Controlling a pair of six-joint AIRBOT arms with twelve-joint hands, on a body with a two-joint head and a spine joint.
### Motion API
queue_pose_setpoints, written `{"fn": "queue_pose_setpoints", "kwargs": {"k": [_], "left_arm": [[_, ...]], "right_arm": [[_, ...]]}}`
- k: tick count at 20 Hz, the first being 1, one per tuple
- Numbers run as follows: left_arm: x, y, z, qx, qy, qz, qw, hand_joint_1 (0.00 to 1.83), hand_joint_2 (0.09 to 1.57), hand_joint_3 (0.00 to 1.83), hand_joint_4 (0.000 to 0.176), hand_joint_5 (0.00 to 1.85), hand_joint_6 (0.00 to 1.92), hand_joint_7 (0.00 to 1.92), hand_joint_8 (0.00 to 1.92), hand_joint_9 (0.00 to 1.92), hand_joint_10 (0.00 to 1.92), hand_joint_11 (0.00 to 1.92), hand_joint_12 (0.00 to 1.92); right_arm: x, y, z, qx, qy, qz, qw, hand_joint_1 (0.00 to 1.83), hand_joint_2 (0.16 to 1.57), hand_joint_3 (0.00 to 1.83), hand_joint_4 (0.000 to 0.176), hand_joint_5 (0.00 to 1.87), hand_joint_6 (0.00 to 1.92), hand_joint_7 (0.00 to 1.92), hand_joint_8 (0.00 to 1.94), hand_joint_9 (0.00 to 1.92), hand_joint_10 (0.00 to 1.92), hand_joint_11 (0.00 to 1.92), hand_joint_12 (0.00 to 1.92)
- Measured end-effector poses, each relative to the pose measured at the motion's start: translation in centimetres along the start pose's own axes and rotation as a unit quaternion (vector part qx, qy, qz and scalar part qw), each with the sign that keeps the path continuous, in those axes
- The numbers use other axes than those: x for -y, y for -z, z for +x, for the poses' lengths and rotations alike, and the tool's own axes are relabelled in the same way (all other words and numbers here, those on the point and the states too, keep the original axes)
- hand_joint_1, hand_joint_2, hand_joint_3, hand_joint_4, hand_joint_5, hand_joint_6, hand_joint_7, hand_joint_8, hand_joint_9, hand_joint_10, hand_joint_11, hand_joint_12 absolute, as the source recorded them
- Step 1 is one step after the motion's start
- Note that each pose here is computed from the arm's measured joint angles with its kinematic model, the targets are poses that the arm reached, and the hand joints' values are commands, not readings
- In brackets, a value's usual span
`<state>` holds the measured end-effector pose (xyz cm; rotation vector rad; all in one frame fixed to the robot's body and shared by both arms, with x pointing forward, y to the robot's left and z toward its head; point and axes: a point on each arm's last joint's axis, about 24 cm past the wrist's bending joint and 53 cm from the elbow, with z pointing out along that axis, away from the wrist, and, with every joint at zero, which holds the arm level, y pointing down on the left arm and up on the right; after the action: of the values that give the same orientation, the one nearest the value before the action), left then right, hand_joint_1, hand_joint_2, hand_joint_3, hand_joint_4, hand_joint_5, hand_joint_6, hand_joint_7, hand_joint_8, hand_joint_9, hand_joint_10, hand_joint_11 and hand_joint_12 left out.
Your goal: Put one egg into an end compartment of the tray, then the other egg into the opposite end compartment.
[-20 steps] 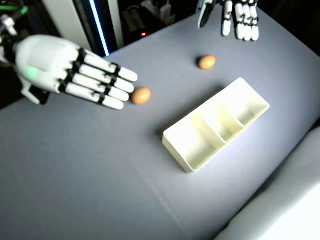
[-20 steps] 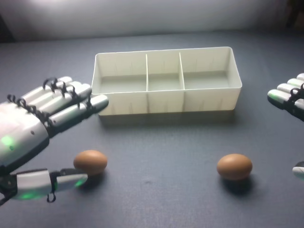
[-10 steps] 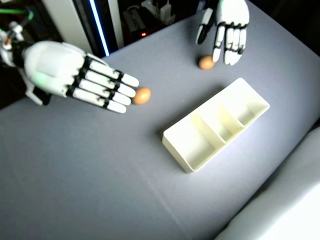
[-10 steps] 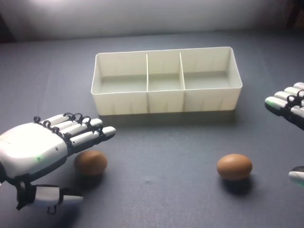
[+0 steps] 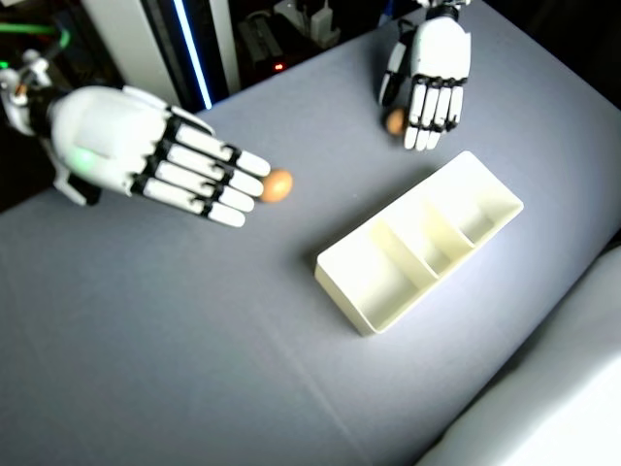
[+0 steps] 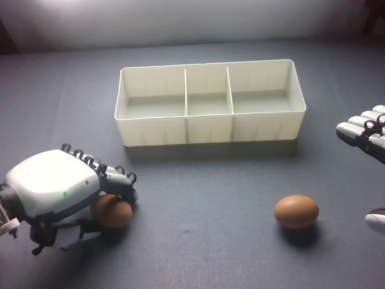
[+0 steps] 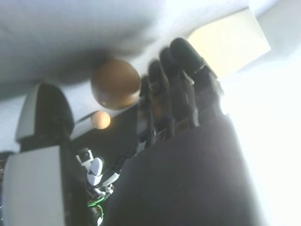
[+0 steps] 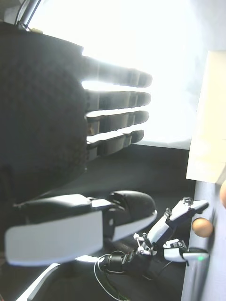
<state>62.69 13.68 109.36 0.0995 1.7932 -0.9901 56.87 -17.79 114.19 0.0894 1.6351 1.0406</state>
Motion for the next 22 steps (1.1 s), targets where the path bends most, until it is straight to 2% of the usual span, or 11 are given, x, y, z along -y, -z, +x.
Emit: {"fn": "queue_pose_setpoints", "kwargs": {"k": [1,2,3,7,8,9,10,12,17,20,22], "left_arm": [[0.0,-0.1,-0.2,0.002,0.000,0.000,1.0000,1.17,1.30,0.00,0.000,0.64,1.42,0.67,1.62,1.01,1.92,1.12,1.92],[0.1,-0.2,-0.3,0.003,-0.001,0.002,1.0000,1.19,1.28,0.00,0.000,0.66,1.27,0.75,1.63,0.92,1.76,0.98,1.92],[0.4,-0.3,-0.5,0.005,-0.003,0.006,1.0000,1.18,1.30,0.00,0.000,0.64,1.23,0.71,1.73,0.92,1.89,0.99,1.92],[2.4,-0.1,-2.3,0.032,-0.010,0.037,0.9987,1.17,1.30,0.00,0.000,0.63,1.48,0.66,1.59,1.05,1.92,1.15,1.92],[2.8,-0.1,-3.1,0.042,-0.011,0.043,0.9981,1.10,1.27,0.00,0.000,0.70,1.40,0.87,1.85,1.12,1.92,1.24,1.92],[3.4,-0.3,-4.0,0.055,-0.017,0.052,0.9970,1.09,1.26,0.00,0.000,0.72,1.37,0.91,1.91,1.13,1.92,1.26,1.92],[3.9,-0.4,-4.7,0.064,-0.022,0.057,0.9960,1.16,1.28,0.00,0.000,0.66,1.44,0.72,1.64,1.05,1.92,1.16,1.92],[4.8,-0.9,-6.6,0.087,-0.034,0.068,0.9933,1.11,1.23,0.00,0.000,0.77,1.30,0.92,1.91,1.18,1.92,1.29,1.92],[4.9,-1.7,-11.4,0.151,-0.044,0.059,0.9858,1.20,1.28,0.00,0.000,0.65,1.21,0.76,1.64,0.86,1.70,0.81,1.90],[4.4,-3.0,-13.7,0.174,-0.035,0.047,0.9829,1.20,1.26,0.00,0.000,0.69,1.34,0.76,1.49,1.17,1.73,1.16,1.85],[4.6,-4.0,-15.3,0.188,-0.034,0.047,0.9805,1.09,1.26,0.00,0.000,0.71,1.39,1.11,1.87,1.33,1.91,1.40,1.92]], "right_arm": [[0.0,0.0,0.0,0.000,-0.001,0.000,1.0000,0.47,1.29,0.00,0.000,0.00,0.00,0.00,0.00,0.00,0.00,0.00,0.00],[0.1,0.0,0.0,0.000,-0.003,0.001,1.0000,0.47,1.29,0.01,0.000,0.00,0.00,0.00,0.00,0.00,0.00,0.00,0.00],[0.0,0.0,0.0,0.000,-0.003,0.001,1.0000,0.47,1.29,0.01,0.000,0.00,0.00,0.00,0.00,0.00,0.00,0.00,0.00],[0.1,0.0,-0.1,0.001,-0.005,0.001,1.0000,0.51,1.30,0.01,0.000,0.00,0.00,0.00,0.00,0.00,0.00,0.00,0.00],[0.2,0.0,-0.1,0.002,-0.005,0.002,1.0000,0.51,1.30,0.01,0.000,0.00,0.00,0.00,0.00,0.00,0.00,0.00,0.00],[0.2,0.0,-0.2,0.003,-0.006,0.003,1.0000,0.52,1.30,0.01,0.000,0.00,0.00,0.00,0.00,0.00,0.00,0.00,0.00],[0.2,0.0,-0.2,0.003,-0.006,0.003,1.0000,0.53,1.30,0.01,0.000,0.00,0.00,0.00,0.00,0.00,0.00,0.00,0.00],[0.0,0.0,-0.3,0.005,-0.006,0.000,1.0000,0.51,1.30,0.01,0.000,0.00,0.00,0.00,0.00,0.00,0.00,0.00,0.00],[0.1,0.0,-0.6,0.012,-0.009,0.002,0.9999,0.48,1.31,0.01,0.000,0.00,0.00,0.00,0.00,0.00,0.00,0.00,0.00],[0.1,0.0,-0.5,0.012,-0.010,0.002,0.9999,0.50,1.32,0.01,0.000,0.00,0.00,0.00,0.00,0.00,0.00,0.00,0.00],[0.2,0.0,-0.6,0.014,-0.010,0.002,0.9999,0.54,1.32,0.01,0.000,0.00,0.00,0.00,0.00,0.00,0.00,0.00,0.00]]}}
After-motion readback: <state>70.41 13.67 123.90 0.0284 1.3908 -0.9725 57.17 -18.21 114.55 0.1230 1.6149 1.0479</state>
